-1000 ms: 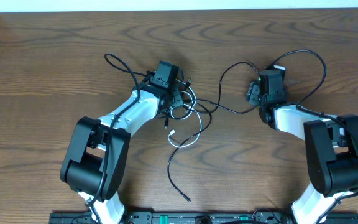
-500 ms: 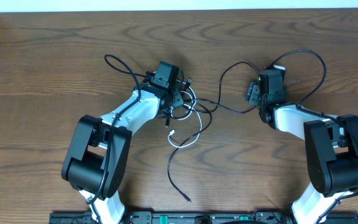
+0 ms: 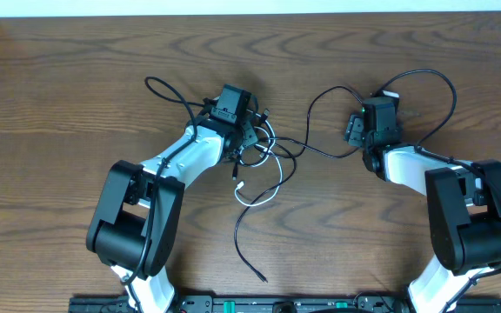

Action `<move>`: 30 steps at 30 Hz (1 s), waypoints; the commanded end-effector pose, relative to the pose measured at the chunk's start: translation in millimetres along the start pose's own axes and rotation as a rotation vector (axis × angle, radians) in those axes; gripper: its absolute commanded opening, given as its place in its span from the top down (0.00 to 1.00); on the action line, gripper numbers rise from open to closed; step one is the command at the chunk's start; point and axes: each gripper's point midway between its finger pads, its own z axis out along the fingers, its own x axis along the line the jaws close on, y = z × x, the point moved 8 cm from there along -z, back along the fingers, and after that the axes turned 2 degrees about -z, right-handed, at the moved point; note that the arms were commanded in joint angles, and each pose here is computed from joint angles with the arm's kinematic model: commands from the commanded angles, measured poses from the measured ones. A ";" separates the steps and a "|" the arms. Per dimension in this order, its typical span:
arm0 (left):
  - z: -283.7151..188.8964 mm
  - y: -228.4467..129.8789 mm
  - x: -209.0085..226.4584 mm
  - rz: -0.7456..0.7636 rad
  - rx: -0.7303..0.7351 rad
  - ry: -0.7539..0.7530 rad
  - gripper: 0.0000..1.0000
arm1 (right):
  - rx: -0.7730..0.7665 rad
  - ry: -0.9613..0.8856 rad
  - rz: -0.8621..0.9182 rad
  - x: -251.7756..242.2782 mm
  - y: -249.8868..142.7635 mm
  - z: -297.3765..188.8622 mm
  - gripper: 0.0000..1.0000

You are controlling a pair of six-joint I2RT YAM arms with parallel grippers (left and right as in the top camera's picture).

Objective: Untangle cables

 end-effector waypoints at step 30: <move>6.6 -10.4 -0.6 -0.019 -0.035 0.065 0.60 | 0.319 -0.010 0.001 -17.2 -86.7 17.2 0.24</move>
